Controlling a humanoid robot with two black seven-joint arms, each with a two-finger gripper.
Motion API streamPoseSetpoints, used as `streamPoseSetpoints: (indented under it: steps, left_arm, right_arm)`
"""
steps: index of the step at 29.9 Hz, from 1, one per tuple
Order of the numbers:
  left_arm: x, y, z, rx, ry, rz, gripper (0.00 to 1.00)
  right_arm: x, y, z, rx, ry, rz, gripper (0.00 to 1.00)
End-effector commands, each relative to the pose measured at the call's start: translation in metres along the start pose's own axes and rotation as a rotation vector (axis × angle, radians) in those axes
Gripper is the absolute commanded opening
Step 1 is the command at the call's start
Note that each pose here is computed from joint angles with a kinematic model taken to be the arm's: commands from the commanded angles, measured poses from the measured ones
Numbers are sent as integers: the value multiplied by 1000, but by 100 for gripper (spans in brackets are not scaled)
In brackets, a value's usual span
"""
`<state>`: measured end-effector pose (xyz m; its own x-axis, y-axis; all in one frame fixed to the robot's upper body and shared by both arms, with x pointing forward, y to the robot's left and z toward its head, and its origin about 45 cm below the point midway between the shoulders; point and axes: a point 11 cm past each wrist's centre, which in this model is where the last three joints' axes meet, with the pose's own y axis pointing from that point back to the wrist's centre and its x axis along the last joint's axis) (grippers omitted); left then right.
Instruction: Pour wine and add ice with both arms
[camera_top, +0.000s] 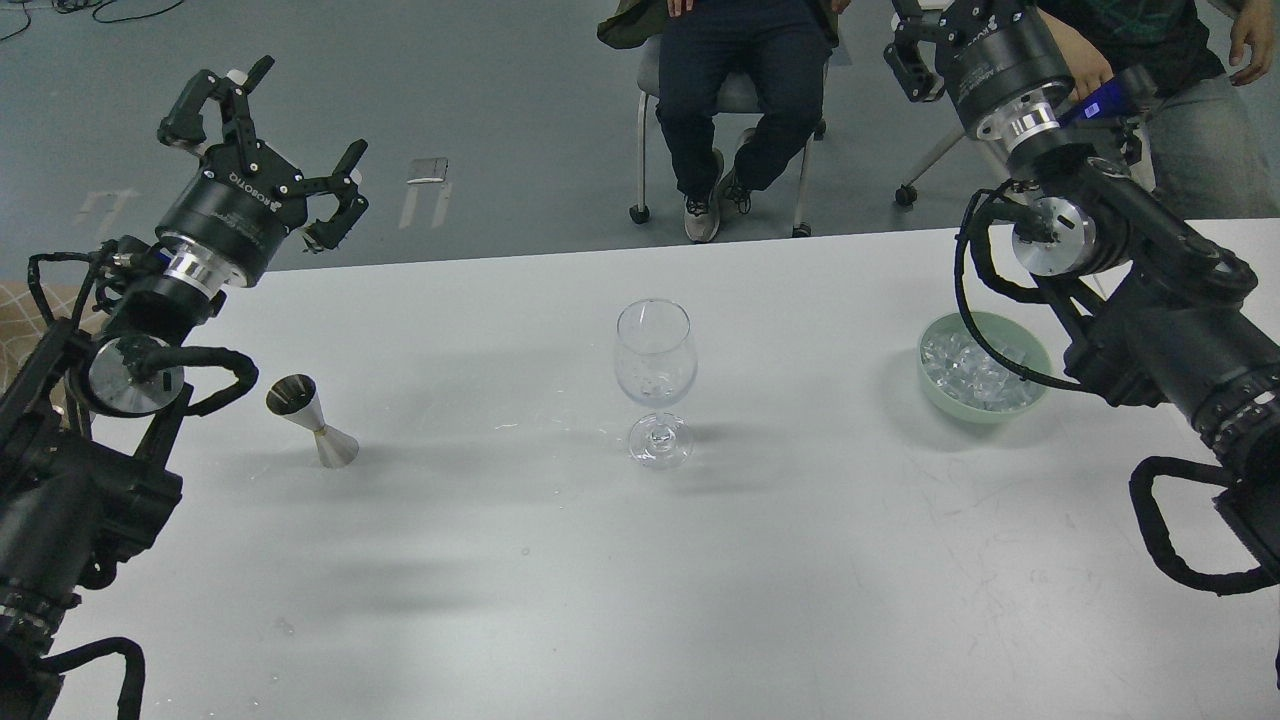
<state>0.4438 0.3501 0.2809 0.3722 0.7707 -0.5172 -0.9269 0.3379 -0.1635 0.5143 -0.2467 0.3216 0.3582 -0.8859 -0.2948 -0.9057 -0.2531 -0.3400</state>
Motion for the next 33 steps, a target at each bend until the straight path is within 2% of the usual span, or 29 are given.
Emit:
streamPoseSetpoints:
  steps: [1, 15, 25, 33]
  left_arm:
    - [0, 1, -1, 3, 0, 1, 98]
    - [6, 4, 11, -21, -3, 14, 98]
    - [12, 6, 18, -18, -20, 30, 98]
    - [37, 14, 7, 0, 7, 115, 98]
  right_arm:
    - [-4, -1, 3, -2, -10, -6, 100]
    - [-3, -2, -11, 30, -14, -18, 100]
    - [-5, 0, -5, 13, -9, -26, 100]
    - [2, 11, 8, -21, -5, -15, 100]
